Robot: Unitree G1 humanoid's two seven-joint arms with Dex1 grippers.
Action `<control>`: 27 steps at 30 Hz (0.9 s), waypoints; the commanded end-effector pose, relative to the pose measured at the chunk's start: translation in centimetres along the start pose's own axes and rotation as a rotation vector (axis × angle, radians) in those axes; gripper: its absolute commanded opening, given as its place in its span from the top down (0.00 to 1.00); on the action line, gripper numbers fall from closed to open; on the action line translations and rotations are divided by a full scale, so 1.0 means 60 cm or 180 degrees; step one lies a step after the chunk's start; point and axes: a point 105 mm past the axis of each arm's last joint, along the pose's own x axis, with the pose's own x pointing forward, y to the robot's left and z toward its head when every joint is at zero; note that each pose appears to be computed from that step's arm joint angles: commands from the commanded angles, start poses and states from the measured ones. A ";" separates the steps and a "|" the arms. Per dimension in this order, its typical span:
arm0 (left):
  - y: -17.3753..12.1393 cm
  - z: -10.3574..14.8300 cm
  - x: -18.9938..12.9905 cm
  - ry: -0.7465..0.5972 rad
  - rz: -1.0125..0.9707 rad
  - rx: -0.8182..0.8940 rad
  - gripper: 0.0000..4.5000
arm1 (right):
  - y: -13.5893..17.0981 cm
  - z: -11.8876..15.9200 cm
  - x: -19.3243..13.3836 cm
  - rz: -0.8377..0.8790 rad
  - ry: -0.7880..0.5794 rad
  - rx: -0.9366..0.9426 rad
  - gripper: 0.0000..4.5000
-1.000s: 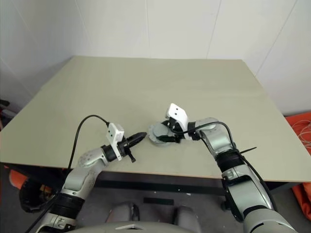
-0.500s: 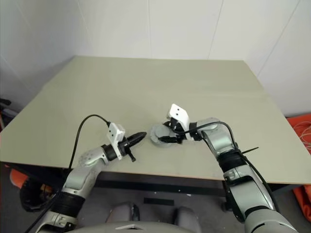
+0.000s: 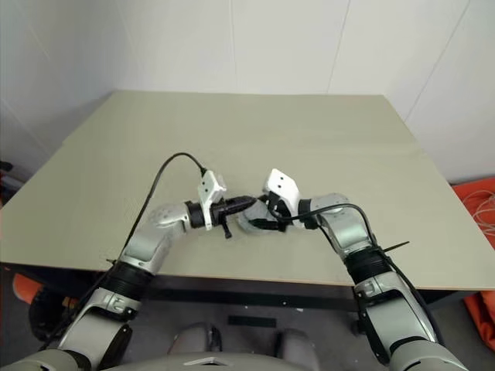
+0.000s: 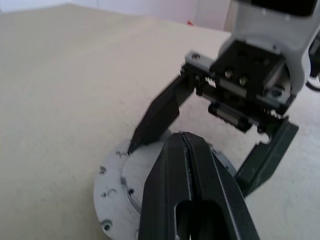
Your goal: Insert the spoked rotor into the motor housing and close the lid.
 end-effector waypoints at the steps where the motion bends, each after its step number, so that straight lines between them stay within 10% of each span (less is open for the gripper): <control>1: 0.007 -0.001 0.001 0.0193 -0.0105 0.0059 1.00 | 0.000 -0.039 -0.002 -0.0059 0.0307 0.0143 0.29; 16: -0.016 -0.020 0.014 0.0510 -0.0320 0.0058 1.00 | 0.008 -0.031 -0.003 0.0068 0.0281 0.0180 0.29; 20: -0.019 -0.019 0.014 0.0490 -0.0313 0.0021 1.00 | 0.005 -0.027 -0.005 0.0050 0.0263 0.0179 0.00; 27: -0.018 -0.020 0.014 0.0477 -0.0282 -0.0011 1.00 | -0.015 -0.011 -0.015 -0.0123 0.0163 0.0134 0.00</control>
